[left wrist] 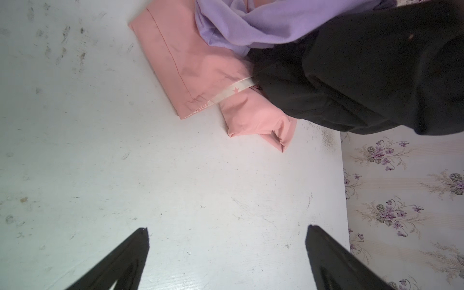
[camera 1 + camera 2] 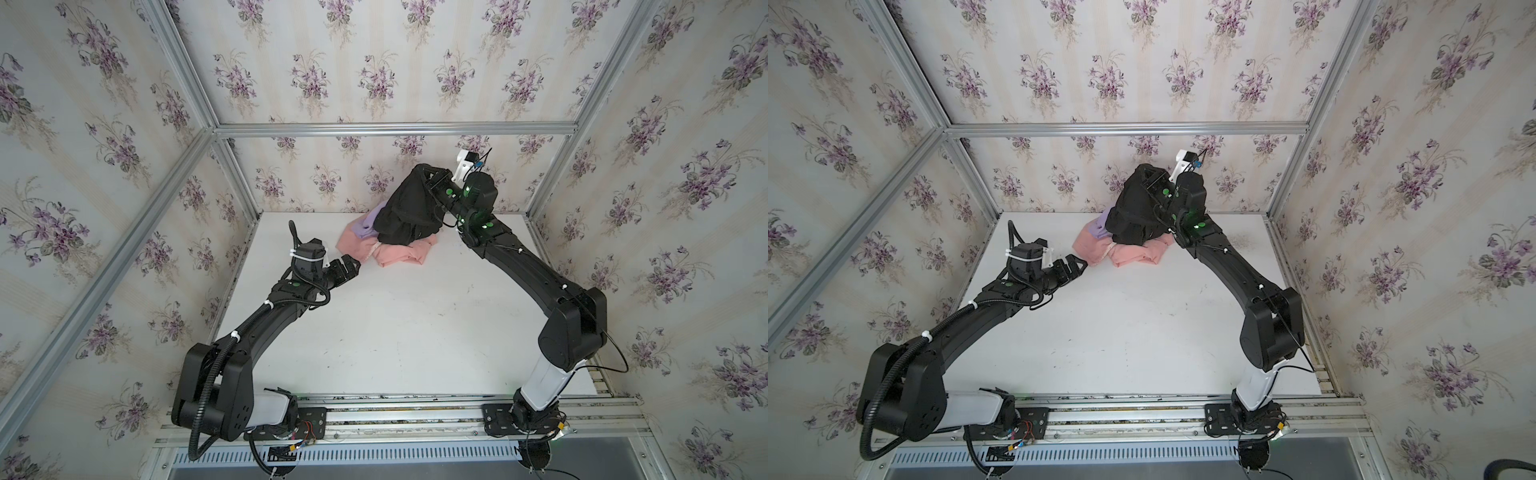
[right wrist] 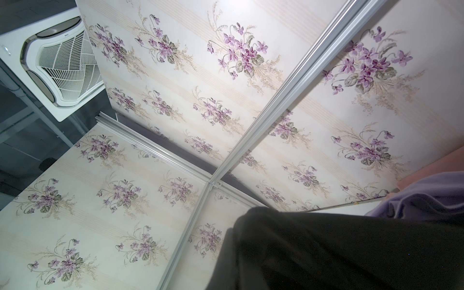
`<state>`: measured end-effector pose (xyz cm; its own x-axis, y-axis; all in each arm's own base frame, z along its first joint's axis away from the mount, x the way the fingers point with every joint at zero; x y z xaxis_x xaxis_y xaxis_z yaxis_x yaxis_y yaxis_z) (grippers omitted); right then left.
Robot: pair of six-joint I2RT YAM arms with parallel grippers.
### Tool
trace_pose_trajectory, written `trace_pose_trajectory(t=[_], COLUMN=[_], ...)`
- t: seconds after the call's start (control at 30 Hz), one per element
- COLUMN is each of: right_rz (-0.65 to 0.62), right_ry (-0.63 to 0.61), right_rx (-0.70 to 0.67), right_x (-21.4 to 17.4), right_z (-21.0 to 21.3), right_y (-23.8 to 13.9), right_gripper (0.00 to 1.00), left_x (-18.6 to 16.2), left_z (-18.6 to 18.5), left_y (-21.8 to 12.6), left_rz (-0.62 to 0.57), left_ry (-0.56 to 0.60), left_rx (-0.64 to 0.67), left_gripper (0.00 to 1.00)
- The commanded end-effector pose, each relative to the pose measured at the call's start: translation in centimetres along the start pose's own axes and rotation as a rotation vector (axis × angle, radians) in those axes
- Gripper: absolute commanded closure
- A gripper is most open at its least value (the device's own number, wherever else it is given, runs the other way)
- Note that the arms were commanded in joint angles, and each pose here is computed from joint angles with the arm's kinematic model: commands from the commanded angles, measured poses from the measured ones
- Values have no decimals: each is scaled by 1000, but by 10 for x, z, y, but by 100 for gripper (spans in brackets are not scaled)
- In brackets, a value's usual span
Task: Pick out a specific cloth from the pile
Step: 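Lift the black garment with the right gripper up off the pile, then raise the black garment higher with the right gripper, pulling it free of the pile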
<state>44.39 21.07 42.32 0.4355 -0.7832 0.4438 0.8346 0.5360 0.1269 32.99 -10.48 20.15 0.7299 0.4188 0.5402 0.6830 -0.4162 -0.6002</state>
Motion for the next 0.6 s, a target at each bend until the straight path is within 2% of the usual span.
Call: trace_pose_trajectory(t=[0.0,0.57], right_rz=[-51,-60], right_ry=[-36,-53], right_rx=[99,117], right_x=[10,13], right_z=[25,38], right_y=[-6,-12], right_gripper=[100,100], left_x=[1,3], left_z=[-1,-8], left_y=[-1,-2], left_rz=[-14,-16], left_ry=[0,10], left_rx=[-4,-24], left_gripper=[0,0])
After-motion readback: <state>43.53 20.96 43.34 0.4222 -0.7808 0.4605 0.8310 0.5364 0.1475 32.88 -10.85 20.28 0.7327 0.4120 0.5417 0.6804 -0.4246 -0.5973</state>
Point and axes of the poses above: each gripper's point midway between its finger pads, its own y axis out along the fingers, its own z axis along the line the jaws close on, x = y × z, the point moved 7 cm from there along -y, back along the fingers, and after that the axes turned 4 degrees about y, right-handed, at the moved point
